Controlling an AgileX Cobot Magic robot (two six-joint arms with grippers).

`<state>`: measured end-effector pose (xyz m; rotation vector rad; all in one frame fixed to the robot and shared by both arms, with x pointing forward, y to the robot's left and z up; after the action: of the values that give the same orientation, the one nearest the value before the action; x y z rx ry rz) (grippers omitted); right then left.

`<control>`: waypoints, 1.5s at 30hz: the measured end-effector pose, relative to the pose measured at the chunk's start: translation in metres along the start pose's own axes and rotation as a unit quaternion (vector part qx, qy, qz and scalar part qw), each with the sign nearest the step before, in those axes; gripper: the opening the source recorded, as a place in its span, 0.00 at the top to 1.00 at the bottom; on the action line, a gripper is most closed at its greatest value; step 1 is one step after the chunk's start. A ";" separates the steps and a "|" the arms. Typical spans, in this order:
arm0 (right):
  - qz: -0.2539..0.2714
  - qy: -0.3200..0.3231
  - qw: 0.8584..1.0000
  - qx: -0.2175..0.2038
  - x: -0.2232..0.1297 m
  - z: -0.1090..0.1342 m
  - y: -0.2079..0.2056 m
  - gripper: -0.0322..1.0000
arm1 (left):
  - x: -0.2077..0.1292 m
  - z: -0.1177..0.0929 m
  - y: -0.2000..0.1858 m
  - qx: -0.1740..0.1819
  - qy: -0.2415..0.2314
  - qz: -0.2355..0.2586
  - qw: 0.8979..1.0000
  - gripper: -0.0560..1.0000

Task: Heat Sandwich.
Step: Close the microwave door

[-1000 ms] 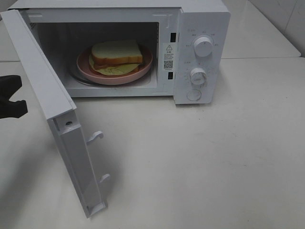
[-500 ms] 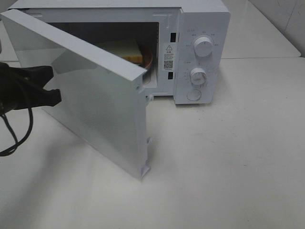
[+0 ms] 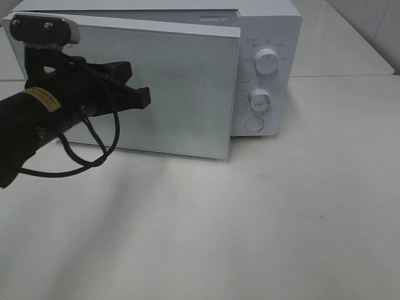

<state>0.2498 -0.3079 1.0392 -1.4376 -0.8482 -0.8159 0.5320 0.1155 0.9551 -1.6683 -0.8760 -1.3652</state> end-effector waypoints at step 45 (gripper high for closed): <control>0.000 0.000 1.000 0.000 0.000 0.000 0.000 0.29 | -0.001 -0.051 0.100 -0.036 0.034 0.025 0.998 0.95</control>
<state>0.2498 -0.3079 1.0392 -1.4376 -0.8482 -0.8159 0.5978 0.0248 0.9447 -1.6771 -0.7493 -1.4241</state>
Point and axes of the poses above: a point on each arm's last joint axis where the gripper is mounted, y pointing out along that axis toward the gripper, z along the wrist's bending axis when the last joint is at zero, x = y × z, the point moved 2 cm from there along y, pointing out along that axis toward the gripper
